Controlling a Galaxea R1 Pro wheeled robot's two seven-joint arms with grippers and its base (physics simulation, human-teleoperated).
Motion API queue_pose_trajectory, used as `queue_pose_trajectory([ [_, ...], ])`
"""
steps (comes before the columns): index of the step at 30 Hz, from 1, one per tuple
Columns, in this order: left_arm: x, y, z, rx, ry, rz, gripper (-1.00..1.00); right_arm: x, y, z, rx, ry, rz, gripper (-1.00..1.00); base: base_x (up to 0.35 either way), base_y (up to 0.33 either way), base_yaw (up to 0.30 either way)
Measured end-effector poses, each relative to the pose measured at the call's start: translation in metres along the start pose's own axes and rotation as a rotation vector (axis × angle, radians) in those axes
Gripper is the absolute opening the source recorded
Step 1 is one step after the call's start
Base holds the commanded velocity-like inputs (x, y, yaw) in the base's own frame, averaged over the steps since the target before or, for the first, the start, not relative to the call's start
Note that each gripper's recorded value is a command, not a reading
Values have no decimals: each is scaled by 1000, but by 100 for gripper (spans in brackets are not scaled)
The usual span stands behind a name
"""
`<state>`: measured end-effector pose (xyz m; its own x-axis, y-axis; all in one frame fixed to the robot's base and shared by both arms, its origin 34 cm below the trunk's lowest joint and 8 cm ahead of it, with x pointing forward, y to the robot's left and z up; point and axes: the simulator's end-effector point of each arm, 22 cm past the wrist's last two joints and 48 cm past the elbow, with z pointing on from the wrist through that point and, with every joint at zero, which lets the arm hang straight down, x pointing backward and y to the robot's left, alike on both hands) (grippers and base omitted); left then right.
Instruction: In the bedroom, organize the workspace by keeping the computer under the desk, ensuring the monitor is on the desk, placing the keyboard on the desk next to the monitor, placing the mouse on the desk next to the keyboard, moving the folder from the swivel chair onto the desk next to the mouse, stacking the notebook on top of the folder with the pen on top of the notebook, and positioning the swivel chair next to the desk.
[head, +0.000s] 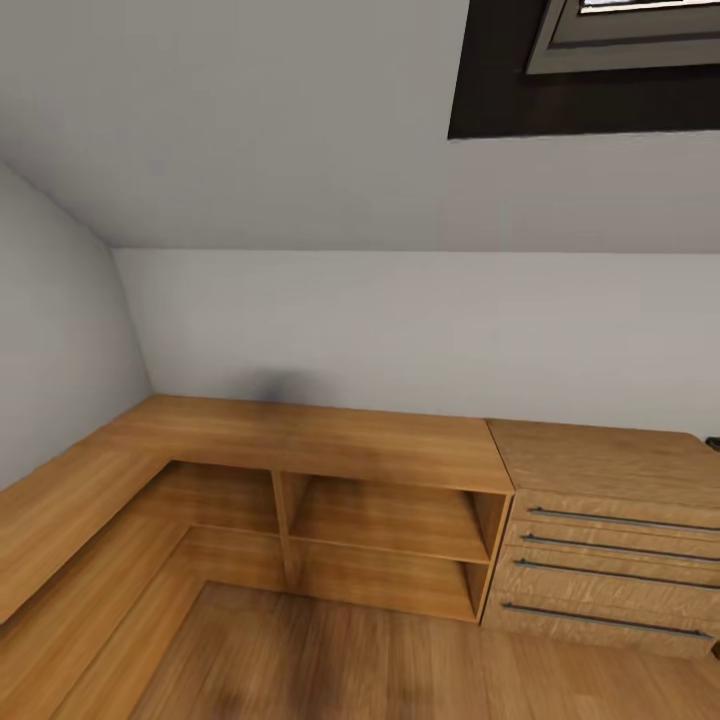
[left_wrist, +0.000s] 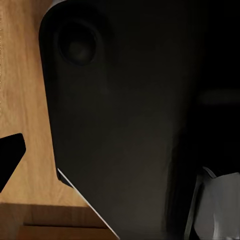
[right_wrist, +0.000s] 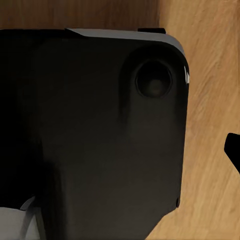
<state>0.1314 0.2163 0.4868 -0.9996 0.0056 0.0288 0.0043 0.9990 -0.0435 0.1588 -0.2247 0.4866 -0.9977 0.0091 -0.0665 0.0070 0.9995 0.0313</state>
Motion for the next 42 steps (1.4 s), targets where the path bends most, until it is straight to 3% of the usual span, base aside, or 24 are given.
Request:
queue_pose_trajectory([
  [5, 0, 0, -7, -1, -1, -2, 100, -17, 0, -8, -1, -74, -6, 100, 0, 0, 0],
  [7, -2, 1, -10, -2, -7, -4, 100, -31, 0, -12, -1, -134, -6, 100, 0, 0, 0],
  [9, -7, 1, -13, -3, -17, -5, 100, -51, 1, -18, -2, -213, -5, 100, 0, 0, 0],
  [14, -29, 22, -22, -30, -66, -4, 100, -129, 1, -52, -1, -546, 2, 100, 0, 0, 0],
  [21, -54, 35, -35, -47, -123, -3, 100, -179, -1, -81, 3, -690, 3, 100, 0, 0, 73],
  [24, -96, 36, -46, -49, -214, -1, 100, -217, -2, -101, 5, -784, 3, 100, 0, 0, 217],
  [31, -158, 32, -73, -44, -351, -2, 100, -271, -1, -137, 8, -907, 16, 100, 0, 0, 169],
  [35, -179, 25, -87, -36, -399, -6, 100, -319, -16, -163, 61, -987, 52, 100, 0, 0, 33],
  [42, -187, 23, -96, -28, -424, -12, 100, -357, -27, -185, 102, -1043, 107, 100, 0, 0, -78],
])
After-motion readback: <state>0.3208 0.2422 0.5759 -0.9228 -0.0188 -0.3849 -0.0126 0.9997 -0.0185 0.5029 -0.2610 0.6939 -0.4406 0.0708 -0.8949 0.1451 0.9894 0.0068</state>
